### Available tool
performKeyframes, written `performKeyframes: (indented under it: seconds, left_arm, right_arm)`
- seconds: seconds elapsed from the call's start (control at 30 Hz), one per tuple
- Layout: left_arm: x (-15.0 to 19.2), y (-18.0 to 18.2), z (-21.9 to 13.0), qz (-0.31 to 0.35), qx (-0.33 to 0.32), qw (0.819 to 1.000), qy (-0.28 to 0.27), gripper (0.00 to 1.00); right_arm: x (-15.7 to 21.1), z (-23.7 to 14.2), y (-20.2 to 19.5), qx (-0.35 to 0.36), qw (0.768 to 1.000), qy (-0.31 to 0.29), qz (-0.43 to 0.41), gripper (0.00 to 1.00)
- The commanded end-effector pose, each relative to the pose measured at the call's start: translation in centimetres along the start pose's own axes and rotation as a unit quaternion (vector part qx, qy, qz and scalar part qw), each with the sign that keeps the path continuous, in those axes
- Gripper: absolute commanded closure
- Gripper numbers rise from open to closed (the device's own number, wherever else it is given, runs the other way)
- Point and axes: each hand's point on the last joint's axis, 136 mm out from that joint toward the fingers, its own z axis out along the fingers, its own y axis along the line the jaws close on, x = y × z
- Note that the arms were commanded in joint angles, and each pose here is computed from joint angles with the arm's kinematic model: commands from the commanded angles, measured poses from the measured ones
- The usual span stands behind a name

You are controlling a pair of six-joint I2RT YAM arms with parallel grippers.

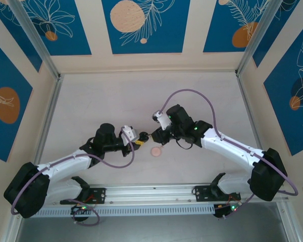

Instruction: Insert wireless bluetooth earbuds into charging case

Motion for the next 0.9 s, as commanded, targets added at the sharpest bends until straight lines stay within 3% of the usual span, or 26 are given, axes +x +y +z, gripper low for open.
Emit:
performKeyframes:
  seconds: [0.0, 0.4, 0.87]
  left_arm:
    - [-0.7, 0.3, 0.1, 0.014, -0.008, 1.0, 0.004, 0.86]
    - [0.4, 0.6, -0.1, -0.002, -0.021, 0.999, 0.027, 0.86]
    - [0.6, 1.0, -0.4, -0.005, -0.034, 0.999, 0.04, 0.86]
  right_arm:
    - [1.9, -0.9, -1.7, 0.026, 0.999, 0.025, 0.004, 0.84]
    - [7.2, -1.0, -6.3, 0.064, 0.99, 0.089, 0.093, 0.84]
    - [9.5, -1.8, -8.3, 0.082, 0.972, 0.14, 0.167, 0.84]
